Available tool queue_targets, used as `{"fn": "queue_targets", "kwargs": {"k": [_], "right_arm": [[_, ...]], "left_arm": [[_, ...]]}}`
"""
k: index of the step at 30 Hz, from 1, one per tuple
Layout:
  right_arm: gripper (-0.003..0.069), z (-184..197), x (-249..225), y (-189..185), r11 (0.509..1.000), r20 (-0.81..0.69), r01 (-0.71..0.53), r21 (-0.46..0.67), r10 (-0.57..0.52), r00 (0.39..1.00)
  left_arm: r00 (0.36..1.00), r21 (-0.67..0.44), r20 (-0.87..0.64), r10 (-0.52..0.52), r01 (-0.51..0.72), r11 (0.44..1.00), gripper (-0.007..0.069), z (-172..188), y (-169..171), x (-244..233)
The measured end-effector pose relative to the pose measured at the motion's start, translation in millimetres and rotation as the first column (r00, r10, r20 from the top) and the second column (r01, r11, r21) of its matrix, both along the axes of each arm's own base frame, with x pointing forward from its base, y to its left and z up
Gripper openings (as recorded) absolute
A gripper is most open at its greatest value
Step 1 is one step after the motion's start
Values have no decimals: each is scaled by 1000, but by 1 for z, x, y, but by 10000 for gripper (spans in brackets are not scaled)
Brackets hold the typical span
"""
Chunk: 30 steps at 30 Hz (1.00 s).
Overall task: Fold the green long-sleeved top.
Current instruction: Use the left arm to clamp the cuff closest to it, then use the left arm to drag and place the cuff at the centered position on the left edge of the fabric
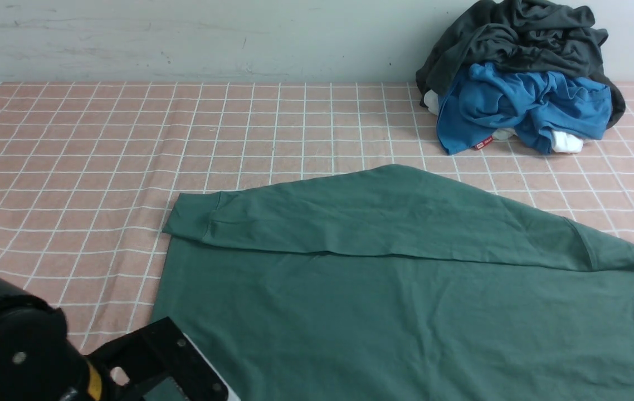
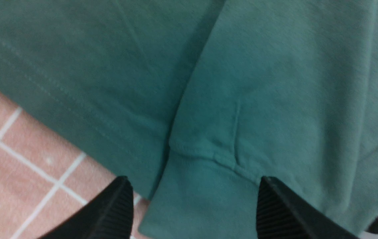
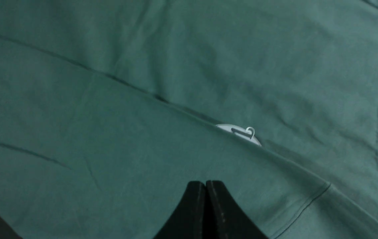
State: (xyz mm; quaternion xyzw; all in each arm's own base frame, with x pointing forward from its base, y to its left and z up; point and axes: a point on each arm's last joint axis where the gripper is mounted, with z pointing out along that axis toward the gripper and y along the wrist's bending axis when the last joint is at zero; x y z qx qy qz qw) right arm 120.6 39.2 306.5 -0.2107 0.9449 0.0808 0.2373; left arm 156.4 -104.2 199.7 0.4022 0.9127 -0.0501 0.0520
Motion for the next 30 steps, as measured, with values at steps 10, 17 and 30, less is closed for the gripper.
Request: {"fn": "queue_targets", "kwargs": {"k": [10,17,30], "right_arm": [[-14,-5,13,8,998,12,-51,-32,51,999],[-14,-5,13,8,998,21,-50,-30,51,998],[-14,-4,15,9,999,39,-47,-26,48,998]], "left_arm": [[996,66,-86,-37,43,997,334,-42,-21,18],[991,79,-74,-115,121,990,39,-34,-35,22],[965,174,177,-195,165,971,0,50,-57,82]]}}
